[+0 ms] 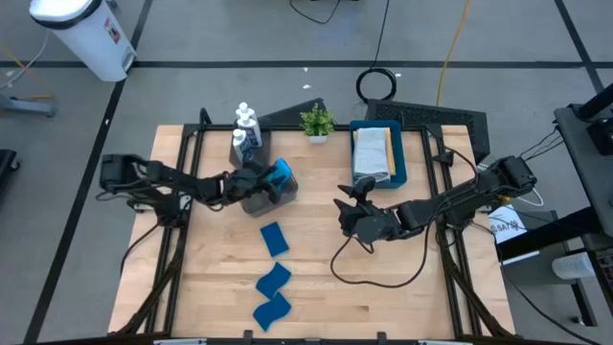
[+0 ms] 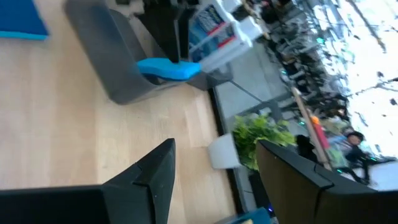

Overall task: Pick & Place Kitchen Items
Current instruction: Put the blue sponge into the bottom black bin

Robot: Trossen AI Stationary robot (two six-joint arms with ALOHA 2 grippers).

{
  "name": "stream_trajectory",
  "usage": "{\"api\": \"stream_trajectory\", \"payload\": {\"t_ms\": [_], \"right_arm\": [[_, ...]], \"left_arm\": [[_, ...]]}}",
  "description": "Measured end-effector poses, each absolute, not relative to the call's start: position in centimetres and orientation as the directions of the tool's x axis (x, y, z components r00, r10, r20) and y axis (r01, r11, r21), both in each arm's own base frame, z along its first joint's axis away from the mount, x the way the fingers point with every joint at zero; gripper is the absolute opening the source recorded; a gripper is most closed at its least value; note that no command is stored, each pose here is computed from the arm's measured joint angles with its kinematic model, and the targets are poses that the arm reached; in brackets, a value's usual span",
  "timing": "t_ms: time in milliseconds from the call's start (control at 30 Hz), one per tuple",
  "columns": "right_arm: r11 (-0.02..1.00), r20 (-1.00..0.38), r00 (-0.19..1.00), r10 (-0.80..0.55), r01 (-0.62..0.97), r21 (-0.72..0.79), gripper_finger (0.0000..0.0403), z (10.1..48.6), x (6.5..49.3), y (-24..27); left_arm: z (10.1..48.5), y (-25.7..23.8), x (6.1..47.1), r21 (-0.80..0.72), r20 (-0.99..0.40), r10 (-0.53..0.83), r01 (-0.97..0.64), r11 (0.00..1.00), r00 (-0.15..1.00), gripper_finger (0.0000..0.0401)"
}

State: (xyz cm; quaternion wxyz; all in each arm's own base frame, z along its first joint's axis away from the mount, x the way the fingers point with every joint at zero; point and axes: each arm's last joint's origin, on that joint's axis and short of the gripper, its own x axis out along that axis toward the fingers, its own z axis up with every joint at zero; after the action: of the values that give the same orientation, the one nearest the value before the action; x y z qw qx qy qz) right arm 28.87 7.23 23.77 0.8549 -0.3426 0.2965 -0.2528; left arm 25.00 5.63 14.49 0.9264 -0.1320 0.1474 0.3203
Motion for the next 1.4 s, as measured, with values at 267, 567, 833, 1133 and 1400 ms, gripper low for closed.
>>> {"api": "stream_trajectory", "payload": {"t_ms": [267,567,833,1133,1400], "right_arm": [[0.656,-0.35,0.71,-0.611,0.206,-0.726,0.0196,23.7,28.9,7.3],[0.655,-0.349,0.71,-0.611,0.206,-0.727,0.0196,23.7,28.9,7.3],[0.654,-0.349,0.71,-0.612,0.205,-0.728,0.0196,23.7,28.9,7.3],[0.654,-0.349,0.71,-0.612,0.206,-0.728,0.0196,23.7,28.9,7.3],[0.654,-0.349,0.71,-0.611,0.205,-0.728,0.0196,23.7,28.9,7.3]], "left_arm": [[12.7,5.4,25.3,-0.172,-0.468,0.454,-0.581,0.795,0.759,0.0214],[12.8,5.5,24.9,-0.221,-0.518,0.342,-0.509,0.832,0.784,0.0214],[16.6,4.6,24.2,-0.284,-0.396,0.272,-0.399,0.872,0.877,0.0214],[16.1,-0.5,24.1,-0.317,-0.472,-0.095,-0.068,0.946,0.876,0.0214],[15.2,-0.6,23.9,-0.174,-0.538,0.089,-0.214,0.961,0.838,0.0214]]}}
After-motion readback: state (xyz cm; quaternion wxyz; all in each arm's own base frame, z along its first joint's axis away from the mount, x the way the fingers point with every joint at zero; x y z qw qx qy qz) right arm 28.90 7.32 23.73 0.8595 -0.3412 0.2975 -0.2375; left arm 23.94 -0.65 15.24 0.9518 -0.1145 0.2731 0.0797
